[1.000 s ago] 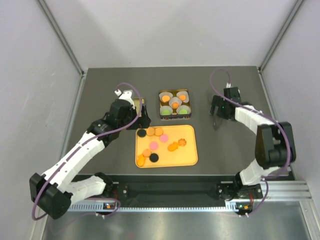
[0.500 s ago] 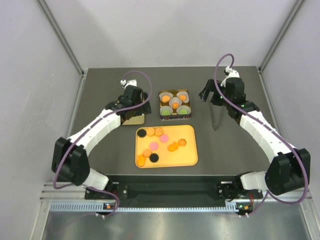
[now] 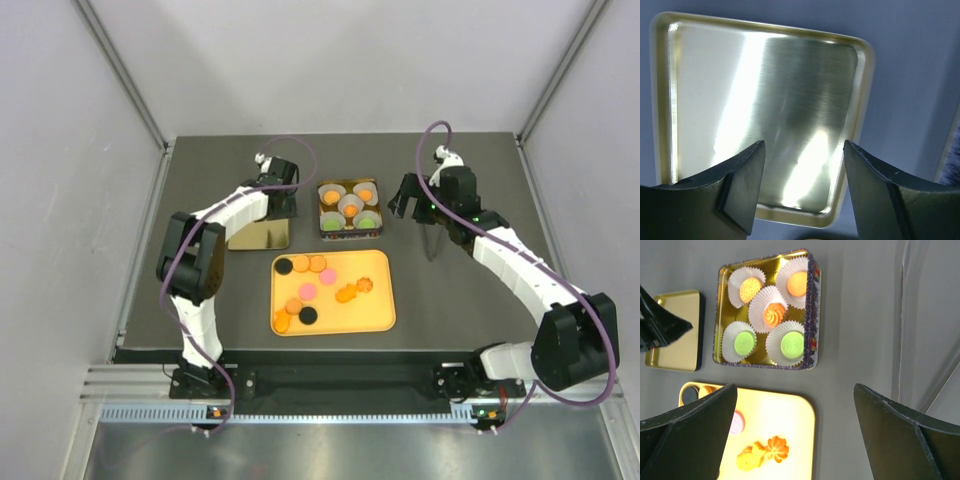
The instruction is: Pack the cookies
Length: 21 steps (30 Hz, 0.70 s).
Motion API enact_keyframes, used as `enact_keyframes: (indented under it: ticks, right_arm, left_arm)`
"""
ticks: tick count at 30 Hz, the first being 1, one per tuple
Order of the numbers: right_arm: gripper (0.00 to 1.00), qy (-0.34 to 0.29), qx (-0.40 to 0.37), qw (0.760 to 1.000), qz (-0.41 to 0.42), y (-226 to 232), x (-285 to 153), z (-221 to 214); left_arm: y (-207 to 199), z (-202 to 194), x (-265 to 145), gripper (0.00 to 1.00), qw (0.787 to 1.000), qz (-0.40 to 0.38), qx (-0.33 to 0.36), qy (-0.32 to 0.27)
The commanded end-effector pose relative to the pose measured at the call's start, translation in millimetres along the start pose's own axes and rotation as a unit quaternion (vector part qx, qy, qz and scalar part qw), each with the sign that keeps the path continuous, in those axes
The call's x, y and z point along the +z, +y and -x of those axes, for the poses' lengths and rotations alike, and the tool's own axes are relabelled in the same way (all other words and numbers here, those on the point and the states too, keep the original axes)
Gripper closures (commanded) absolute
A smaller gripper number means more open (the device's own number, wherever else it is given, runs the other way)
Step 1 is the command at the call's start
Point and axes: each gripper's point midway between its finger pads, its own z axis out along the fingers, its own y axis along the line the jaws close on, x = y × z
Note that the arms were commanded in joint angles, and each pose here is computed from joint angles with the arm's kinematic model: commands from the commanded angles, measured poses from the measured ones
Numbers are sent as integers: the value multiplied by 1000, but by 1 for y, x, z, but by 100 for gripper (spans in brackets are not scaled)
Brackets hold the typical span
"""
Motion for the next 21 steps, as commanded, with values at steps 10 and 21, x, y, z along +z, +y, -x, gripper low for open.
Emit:
enact_keyframes:
  ticks: [10, 21]
  right_arm:
    - [0, -11, -26, 999, 35, 18, -10, 5]
    - [0, 0, -23, 999, 47, 20, -4, -3]
  left_arm:
    - [130, 25, 15, 31, 993, 83, -89, 10]
    - [162, 2, 48, 46, 984, 7, -167, 60]
